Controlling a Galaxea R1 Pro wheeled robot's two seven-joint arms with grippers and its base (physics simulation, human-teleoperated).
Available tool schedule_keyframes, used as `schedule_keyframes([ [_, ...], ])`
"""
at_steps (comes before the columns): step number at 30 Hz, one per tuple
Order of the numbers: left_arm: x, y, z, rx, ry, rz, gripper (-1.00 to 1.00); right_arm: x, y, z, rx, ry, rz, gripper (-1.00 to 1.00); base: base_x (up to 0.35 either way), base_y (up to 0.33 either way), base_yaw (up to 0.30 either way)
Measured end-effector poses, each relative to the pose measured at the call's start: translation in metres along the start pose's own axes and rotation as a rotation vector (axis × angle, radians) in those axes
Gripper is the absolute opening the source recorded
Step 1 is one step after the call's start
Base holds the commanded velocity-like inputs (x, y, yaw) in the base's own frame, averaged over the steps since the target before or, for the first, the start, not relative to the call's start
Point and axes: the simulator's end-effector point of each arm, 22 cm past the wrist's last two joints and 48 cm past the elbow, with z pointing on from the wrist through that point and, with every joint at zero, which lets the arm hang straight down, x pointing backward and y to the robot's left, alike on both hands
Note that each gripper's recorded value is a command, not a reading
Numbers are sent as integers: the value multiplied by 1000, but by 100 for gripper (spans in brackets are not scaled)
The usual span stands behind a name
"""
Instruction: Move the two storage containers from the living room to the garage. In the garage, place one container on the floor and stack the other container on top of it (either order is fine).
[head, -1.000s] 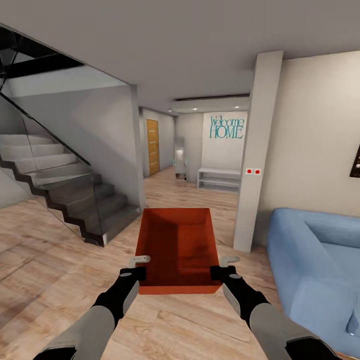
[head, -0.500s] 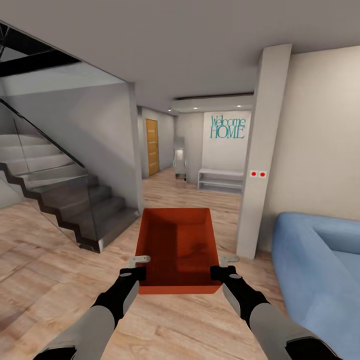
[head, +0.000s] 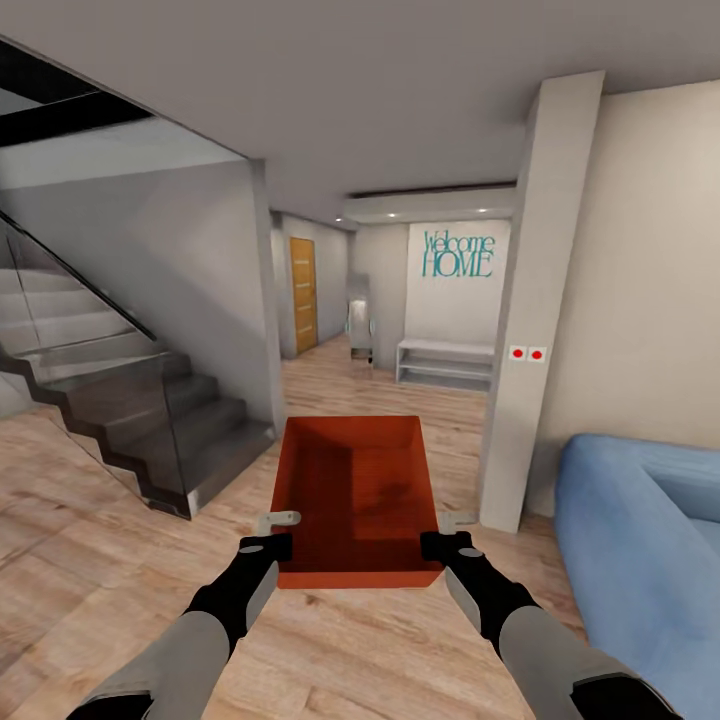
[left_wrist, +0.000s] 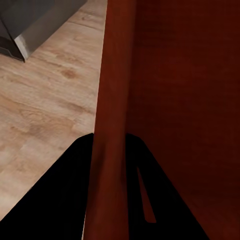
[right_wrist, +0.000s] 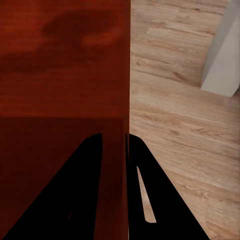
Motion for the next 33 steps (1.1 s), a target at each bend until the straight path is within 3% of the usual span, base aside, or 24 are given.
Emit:
schedule_keyframes([
  [33,0,3,1,4,0,8,-100,0,3,0,1,0,2,-100,322,0,0],
])
